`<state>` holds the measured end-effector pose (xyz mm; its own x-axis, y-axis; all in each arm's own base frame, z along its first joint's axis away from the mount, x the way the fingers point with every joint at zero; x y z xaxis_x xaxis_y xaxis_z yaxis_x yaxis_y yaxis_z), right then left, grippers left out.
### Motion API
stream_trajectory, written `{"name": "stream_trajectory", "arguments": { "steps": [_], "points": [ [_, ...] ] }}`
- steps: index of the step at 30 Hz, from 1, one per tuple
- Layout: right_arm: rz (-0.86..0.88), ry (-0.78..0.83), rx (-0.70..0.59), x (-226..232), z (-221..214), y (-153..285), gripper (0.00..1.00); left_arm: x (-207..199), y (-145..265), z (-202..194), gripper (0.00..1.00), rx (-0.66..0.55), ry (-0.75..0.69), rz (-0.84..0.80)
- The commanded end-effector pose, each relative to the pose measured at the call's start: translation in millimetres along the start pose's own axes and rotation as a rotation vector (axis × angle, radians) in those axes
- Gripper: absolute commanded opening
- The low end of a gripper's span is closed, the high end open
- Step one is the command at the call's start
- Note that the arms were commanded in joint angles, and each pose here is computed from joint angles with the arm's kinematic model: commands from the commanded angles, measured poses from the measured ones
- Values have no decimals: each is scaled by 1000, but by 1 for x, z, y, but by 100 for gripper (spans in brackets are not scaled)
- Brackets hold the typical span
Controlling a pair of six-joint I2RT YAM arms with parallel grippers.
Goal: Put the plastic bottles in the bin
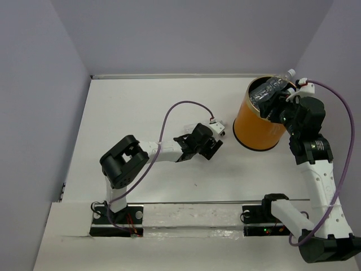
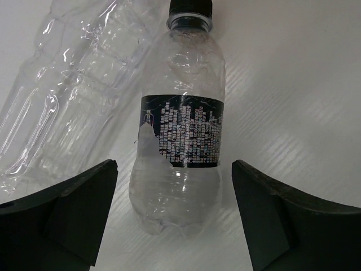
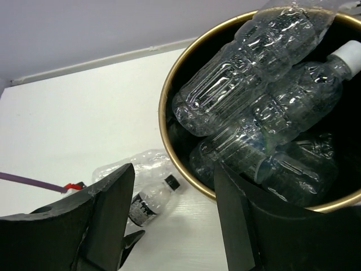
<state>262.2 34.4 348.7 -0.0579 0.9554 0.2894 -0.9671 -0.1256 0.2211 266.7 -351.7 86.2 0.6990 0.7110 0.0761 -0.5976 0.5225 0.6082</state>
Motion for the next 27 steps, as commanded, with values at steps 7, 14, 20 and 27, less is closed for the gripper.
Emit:
{"name": "stream_trajectory", "arguments": {
  "steps": [7,14,20,27],
  "points": [
    [217,-64,-3,32,0,9,76,-17,2,5,47,11,65,-105],
    [393,-70,51,97,-17,3,95,-23,54,28,33,-118,169,-150],
    [262,-70,100,116,-51,-37,98,-1,131,48,33,-263,291,-112],
    [67,-107,108,125,-102,-76,100,36,212,38,33,-296,408,43]
  ]
}}
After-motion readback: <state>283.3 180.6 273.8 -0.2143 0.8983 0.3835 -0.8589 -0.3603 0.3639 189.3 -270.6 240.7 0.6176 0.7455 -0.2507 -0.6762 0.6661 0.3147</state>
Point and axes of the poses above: each gripper's point midway between its finger pads, its own y axis back along the fingers, its own x axis along the line the jaws close on, z = x × y, the point moved 5 cm from there along y, back along the fingers, and after that the axes turned 1 degree about y, right-handed, at the moved point
